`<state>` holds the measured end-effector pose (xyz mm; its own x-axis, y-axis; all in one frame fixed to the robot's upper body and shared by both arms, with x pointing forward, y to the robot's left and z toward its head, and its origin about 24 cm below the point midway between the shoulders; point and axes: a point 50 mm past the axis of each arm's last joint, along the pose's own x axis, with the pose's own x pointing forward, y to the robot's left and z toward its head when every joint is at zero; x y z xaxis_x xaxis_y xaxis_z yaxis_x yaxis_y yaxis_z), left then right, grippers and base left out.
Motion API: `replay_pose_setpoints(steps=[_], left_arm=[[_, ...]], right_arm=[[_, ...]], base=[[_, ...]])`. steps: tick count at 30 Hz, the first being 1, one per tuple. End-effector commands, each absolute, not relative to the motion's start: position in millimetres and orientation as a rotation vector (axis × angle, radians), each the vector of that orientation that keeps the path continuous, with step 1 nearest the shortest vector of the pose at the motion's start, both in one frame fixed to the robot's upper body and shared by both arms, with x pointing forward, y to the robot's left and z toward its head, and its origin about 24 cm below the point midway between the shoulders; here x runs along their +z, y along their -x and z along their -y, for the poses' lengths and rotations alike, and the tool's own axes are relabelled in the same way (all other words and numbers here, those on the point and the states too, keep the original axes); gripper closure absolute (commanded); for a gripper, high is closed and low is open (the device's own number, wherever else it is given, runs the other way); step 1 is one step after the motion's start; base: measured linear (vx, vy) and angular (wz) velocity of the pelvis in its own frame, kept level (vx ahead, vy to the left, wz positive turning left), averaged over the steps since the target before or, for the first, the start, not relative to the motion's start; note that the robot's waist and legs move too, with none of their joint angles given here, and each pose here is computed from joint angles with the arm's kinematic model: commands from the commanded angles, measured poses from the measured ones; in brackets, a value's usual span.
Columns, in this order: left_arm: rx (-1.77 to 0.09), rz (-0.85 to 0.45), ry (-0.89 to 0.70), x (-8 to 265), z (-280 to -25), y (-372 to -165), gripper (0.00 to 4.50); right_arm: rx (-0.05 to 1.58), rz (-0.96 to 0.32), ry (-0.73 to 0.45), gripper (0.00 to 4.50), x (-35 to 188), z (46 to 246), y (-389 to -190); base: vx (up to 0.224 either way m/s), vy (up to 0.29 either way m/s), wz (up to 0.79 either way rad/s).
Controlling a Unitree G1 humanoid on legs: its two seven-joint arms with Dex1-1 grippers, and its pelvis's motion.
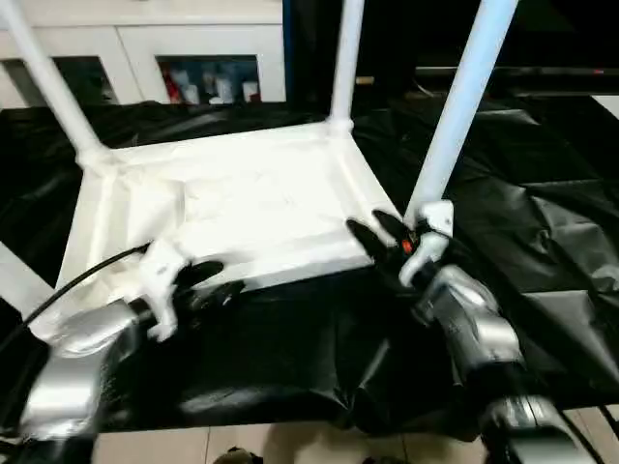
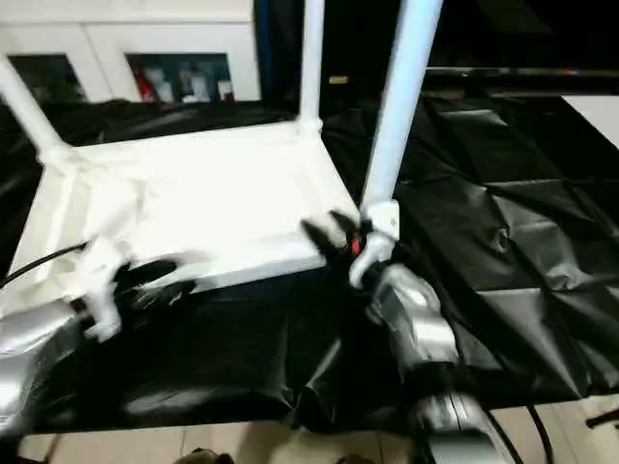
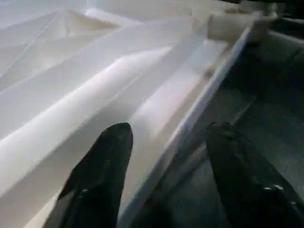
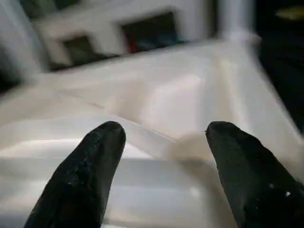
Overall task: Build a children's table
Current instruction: Rotate table base
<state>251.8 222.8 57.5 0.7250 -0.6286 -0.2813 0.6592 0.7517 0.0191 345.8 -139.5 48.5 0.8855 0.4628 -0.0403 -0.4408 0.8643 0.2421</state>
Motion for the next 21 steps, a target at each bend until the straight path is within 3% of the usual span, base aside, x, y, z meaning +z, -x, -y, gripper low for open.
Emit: replay_pose_setpoints(steps=[1, 4, 9, 10, 11, 17, 21], left_arm=[[-0.684, -0.276, -0.126, 60, -235, -242, 1.44], [-0.671, -0.307, -0.116, 57, -242, -230, 1.21], [-0.702, -0.445, -0.129, 47, -265, -187, 0.81], [-0.702, -0.447, -0.13, 47, -265, -186, 0.81], [-0.742, -0.517, -0.113, 53, -272, -165, 0.71], [-0.74, -0.562, -0.105, 62, -284, -152, 0.21], [-0.729, -0.572, -0.135, 75, -299, -147, 0.05]], right_arm=[[0.245, -0.152, -0.19, 1.31, 41, 171.2, -353.4], [0.168, -0.162, -0.191, 1.31, 42, 180.4, -359.1], [0.092, -0.124, -0.188, 1.31, 58, 195.6, -372.4], [0.092, -0.124, -0.188, 1.31, 58, 195.7, -372.5], [0.157, -0.1, -0.172, 1.31, 64, 190.9, -375.1], [0.258, -0.098, -0.1, 1.31, 60, 181.1, -373.0], [0.419, -0.113, -0.002, 1.31, 45, 168.3, -359.6]], base=[[0.0, 0.0, 0.0], [0.0, 0.0, 0.0], [0.0, 0.0, 0.0], [0.0, 0.0, 0.0], [0.0, 0.0, 0.0], [0.0, 0.0, 0.0], [0.0, 0.0, 0.0]])
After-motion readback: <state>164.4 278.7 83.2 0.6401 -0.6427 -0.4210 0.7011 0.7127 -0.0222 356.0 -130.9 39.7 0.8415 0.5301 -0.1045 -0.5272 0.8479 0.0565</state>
